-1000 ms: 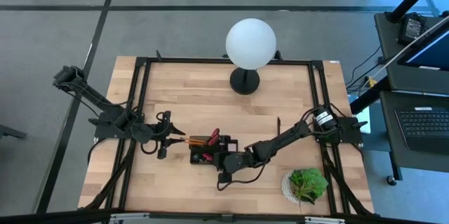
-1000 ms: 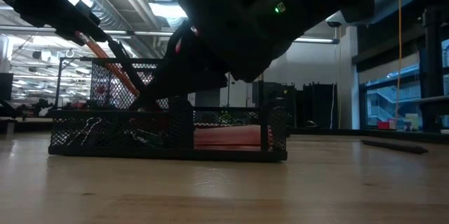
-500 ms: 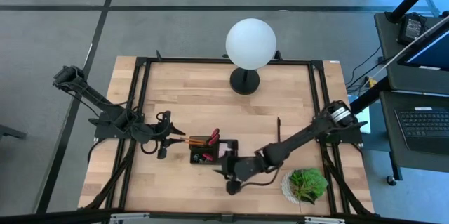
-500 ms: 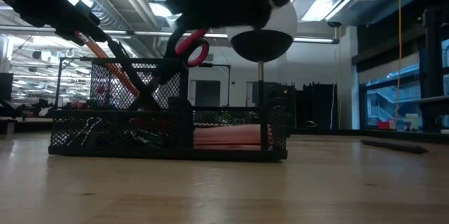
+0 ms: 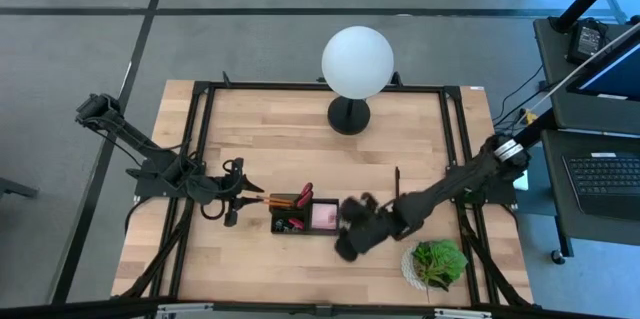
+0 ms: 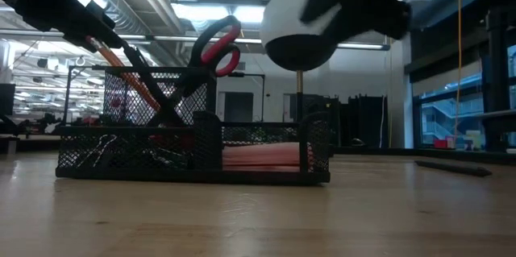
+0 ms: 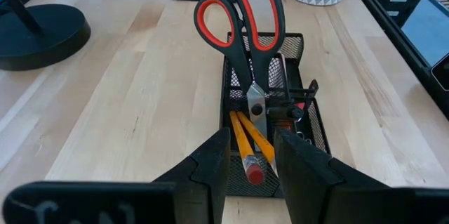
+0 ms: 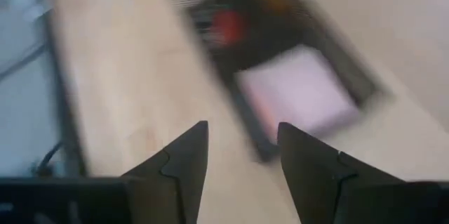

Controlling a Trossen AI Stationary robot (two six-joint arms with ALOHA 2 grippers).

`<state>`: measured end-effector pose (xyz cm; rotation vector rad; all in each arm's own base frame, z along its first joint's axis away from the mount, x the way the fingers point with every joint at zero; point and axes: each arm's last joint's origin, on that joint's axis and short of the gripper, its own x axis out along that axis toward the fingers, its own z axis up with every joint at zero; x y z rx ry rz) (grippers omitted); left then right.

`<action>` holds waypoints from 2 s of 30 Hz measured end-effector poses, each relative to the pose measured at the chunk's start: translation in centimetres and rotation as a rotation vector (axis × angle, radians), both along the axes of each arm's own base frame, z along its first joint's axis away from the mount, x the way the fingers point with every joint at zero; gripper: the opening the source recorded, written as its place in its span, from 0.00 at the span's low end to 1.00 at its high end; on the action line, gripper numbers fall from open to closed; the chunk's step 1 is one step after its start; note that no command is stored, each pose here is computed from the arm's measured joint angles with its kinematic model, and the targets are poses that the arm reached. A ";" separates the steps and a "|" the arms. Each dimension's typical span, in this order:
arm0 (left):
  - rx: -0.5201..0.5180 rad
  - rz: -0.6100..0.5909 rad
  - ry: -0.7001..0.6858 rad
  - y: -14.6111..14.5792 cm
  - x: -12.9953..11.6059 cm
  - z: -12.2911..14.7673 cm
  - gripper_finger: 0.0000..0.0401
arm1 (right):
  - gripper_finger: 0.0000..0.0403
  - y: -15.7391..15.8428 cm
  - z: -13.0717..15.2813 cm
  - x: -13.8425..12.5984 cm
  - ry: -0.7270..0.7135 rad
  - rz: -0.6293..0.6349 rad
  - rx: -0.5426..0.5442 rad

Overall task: Pick and place office supplies into organizer
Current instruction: Put the black pen into the black desk organizer

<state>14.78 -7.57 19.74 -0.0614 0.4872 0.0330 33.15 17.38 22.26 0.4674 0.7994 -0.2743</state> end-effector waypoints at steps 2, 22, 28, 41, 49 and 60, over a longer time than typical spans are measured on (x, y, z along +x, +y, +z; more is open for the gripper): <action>0.000 0.000 0.000 0.0 0.0 0.0 0.26 | 0.43 -1.2 0.4 -0.8 0.061 -0.120 0.042; 0.000 0.000 0.001 0.0 0.0 0.0 0.26 | 0.43 -11.6 -1.0 -7.7 0.695 -0.808 0.136; -0.003 -0.004 0.002 0.0 0.0 0.0 0.26 | 0.43 -14.1 -3.3 -10.0 0.604 -0.863 0.232; -0.002 -0.004 0.003 0.0 0.0 0.0 0.26 | 0.43 -16.9 -8.5 -12.0 0.446 -0.879 0.284; -0.002 -0.004 0.002 0.0 0.0 0.0 0.26 | 0.43 -17.8 -9.6 -11.9 0.455 -0.844 0.263; 0.002 0.002 0.001 0.0 0.0 0.0 0.26 | 0.42 -17.8 -9.9 -11.8 0.465 -0.820 0.235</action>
